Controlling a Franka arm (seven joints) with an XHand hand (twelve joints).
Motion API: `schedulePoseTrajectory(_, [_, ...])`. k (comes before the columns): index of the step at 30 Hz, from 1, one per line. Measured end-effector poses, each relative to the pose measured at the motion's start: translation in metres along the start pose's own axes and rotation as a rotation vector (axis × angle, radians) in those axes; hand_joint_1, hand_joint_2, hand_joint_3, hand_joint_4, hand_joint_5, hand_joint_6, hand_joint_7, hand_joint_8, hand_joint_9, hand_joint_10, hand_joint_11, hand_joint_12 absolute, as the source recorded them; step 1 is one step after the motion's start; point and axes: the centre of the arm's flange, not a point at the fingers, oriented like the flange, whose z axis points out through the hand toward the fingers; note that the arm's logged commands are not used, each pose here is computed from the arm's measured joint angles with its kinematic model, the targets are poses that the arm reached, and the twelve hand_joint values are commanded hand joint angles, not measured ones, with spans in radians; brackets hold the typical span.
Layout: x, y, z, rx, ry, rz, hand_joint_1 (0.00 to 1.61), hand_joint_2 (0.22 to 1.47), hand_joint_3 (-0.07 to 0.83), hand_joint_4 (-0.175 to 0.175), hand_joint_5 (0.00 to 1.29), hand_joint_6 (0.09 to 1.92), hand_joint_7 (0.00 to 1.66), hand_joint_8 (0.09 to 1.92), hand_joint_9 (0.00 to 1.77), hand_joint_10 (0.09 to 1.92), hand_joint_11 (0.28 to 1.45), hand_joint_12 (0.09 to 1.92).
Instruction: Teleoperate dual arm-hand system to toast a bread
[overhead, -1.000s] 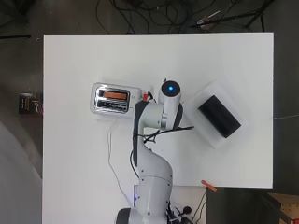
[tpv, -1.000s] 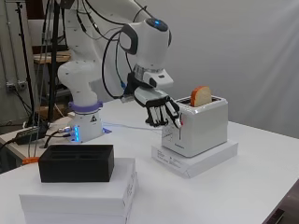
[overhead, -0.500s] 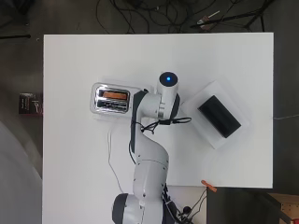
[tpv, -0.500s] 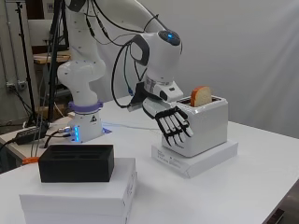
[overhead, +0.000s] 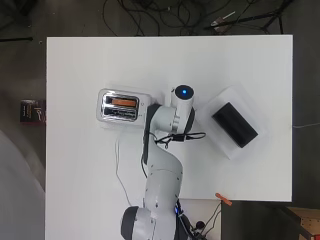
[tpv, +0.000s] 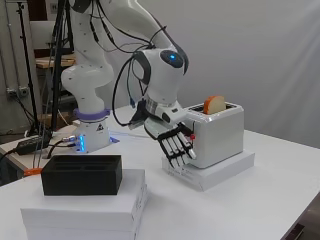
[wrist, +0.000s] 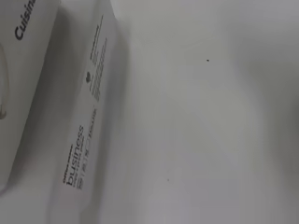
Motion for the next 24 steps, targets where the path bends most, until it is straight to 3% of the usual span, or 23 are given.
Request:
schedulePoseTrajectory(4, [-0.005, -0.001, 0.019, 0.011, -0.008, 0.000, 0.03, 1.00, -0.006, 0.030, 0.23, 0.09, 0.40, 0.09, 0.43, 0.09, 0.46, 0.09])
schedulePoseTrajectory(8, [-0.009, -0.001, 0.034, 0.003, -0.021, -0.003, 0.15, 0.92, -0.011, 0.019, 0.17, 0.09, 0.21, 0.09, 0.23, 0.09, 0.39, 0.09])
schedulePoseTrajectory(12, [-0.009, 0.003, 0.048, -0.042, -0.035, 0.014, 0.16, 0.91, -0.010, 0.005, 0.11, 0.09, 0.16, 0.09, 0.19, 0.09, 0.37, 0.09])
schedulePoseTrajectory(15, [-0.009, 0.003, 0.048, -0.053, -0.037, -0.002, 0.09, 1.03, 0.007, 0.005, 0.18, 0.09, 0.25, 0.09, 0.28, 0.09, 0.39, 0.09])
schedulePoseTrajectory(18, [-0.009, 0.001, 0.032, -0.047, 0.022, 0.008, 0.05, 1.09, 0.005, 0.011, 0.24, 0.09, 0.34, 0.09, 0.37, 0.09, 0.41, 0.09])
schedulePoseTrajectory(24, [-0.006, 0.003, -0.040, -0.041, 0.127, 0.035, 0.08, 1.10, 0.003, 0.007, 0.20, 0.09, 0.37, 0.09, 0.41, 0.09, 0.43, 0.09])
